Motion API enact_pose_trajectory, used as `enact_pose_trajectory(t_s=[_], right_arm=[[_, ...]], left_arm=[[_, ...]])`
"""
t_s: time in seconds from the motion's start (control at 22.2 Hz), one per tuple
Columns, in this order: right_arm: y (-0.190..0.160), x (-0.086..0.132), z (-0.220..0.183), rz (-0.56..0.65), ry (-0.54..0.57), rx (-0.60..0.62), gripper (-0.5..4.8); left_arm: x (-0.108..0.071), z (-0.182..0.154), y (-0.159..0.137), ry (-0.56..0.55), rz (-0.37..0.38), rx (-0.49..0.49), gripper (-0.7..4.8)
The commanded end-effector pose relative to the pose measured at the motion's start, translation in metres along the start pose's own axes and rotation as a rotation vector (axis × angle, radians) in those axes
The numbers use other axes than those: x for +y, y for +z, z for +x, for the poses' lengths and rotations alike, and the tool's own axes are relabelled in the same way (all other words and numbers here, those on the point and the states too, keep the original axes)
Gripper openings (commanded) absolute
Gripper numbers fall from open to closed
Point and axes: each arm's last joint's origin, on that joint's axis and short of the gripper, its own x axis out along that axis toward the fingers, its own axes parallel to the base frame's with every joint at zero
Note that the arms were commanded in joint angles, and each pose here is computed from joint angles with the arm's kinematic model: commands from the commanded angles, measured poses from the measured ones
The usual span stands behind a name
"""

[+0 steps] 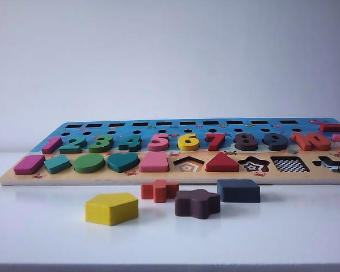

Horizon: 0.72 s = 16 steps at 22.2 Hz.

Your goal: Insert the cube into the slot.

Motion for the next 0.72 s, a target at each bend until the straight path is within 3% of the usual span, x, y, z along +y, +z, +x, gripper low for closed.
enact_pose_trajectory(t_s=[0.05, 0.32, 0.54, 0.72], right_arm=[[0.026, 0.008, -0.017, 0.005, 0.016, -0.008, 1.22], [0.088, 0.03, -0.043, -0.045, 0.081, 0.157, 1.23], [0.129, 0.049, -0.031, -0.076, 0.103, 0.431, 1.22], [0.148, 0.062, -0.004, -0.046, 0.098, 0.744, 1.22]], left_arm=[[0.004, 0.003, -0.004, 0.008, -0.006, 0.012, 0.1], [0.005, 0.005, -0.007, 0.006, 0.002, 0.021, 0.1], [0.005, 0.005, -0.007, 0.006, 0.001, 0.021, 0.1], [0.005, 0.004, -0.007, 0.006, 0.003, 0.02, 0.1]])
